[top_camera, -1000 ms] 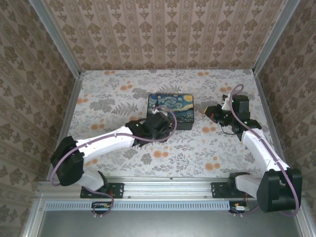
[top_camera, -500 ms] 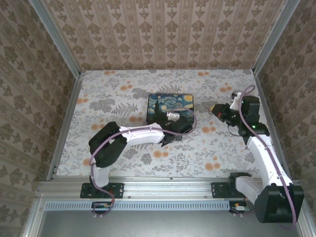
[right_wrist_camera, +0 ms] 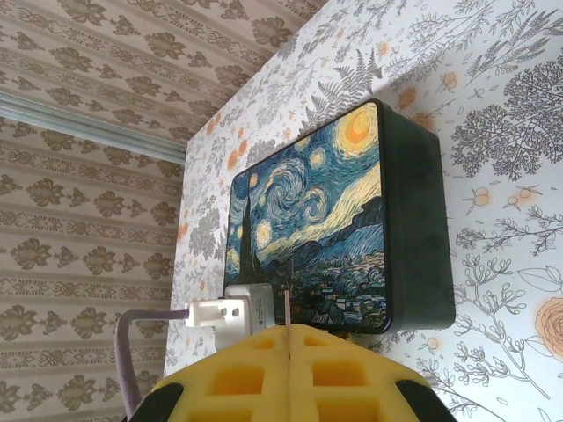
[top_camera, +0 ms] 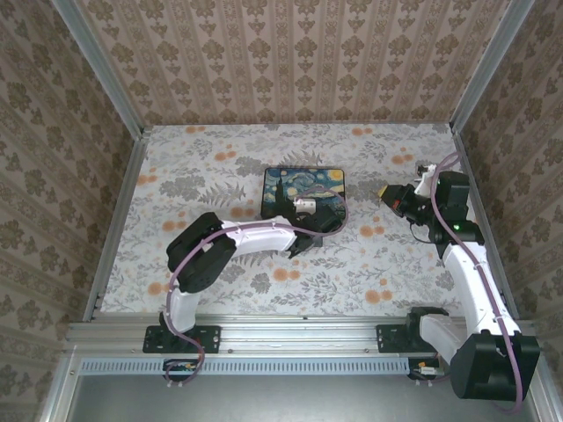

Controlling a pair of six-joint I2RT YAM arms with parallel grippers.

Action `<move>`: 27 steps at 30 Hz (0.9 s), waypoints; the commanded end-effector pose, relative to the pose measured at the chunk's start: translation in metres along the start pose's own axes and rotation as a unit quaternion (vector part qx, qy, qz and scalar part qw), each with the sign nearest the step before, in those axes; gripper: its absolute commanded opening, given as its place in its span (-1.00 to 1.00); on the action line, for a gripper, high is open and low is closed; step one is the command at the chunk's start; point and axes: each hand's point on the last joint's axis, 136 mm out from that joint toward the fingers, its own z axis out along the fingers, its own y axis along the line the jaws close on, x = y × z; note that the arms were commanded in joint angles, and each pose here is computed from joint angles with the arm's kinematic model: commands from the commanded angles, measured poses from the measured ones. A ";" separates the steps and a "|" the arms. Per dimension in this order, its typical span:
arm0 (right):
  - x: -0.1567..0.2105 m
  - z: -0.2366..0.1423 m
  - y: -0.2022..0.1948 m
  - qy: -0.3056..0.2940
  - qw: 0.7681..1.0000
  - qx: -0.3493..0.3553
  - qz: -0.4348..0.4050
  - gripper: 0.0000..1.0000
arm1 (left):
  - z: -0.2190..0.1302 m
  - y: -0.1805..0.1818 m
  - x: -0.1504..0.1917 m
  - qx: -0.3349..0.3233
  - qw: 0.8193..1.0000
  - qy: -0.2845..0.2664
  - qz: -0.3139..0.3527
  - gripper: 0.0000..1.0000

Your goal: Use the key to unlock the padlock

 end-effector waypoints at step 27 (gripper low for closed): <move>0.008 0.005 -0.003 0.016 1.000 -0.015 0.010 -1.00 | -0.034 0.016 0.003 -0.029 0.996 0.028 0.084 -0.52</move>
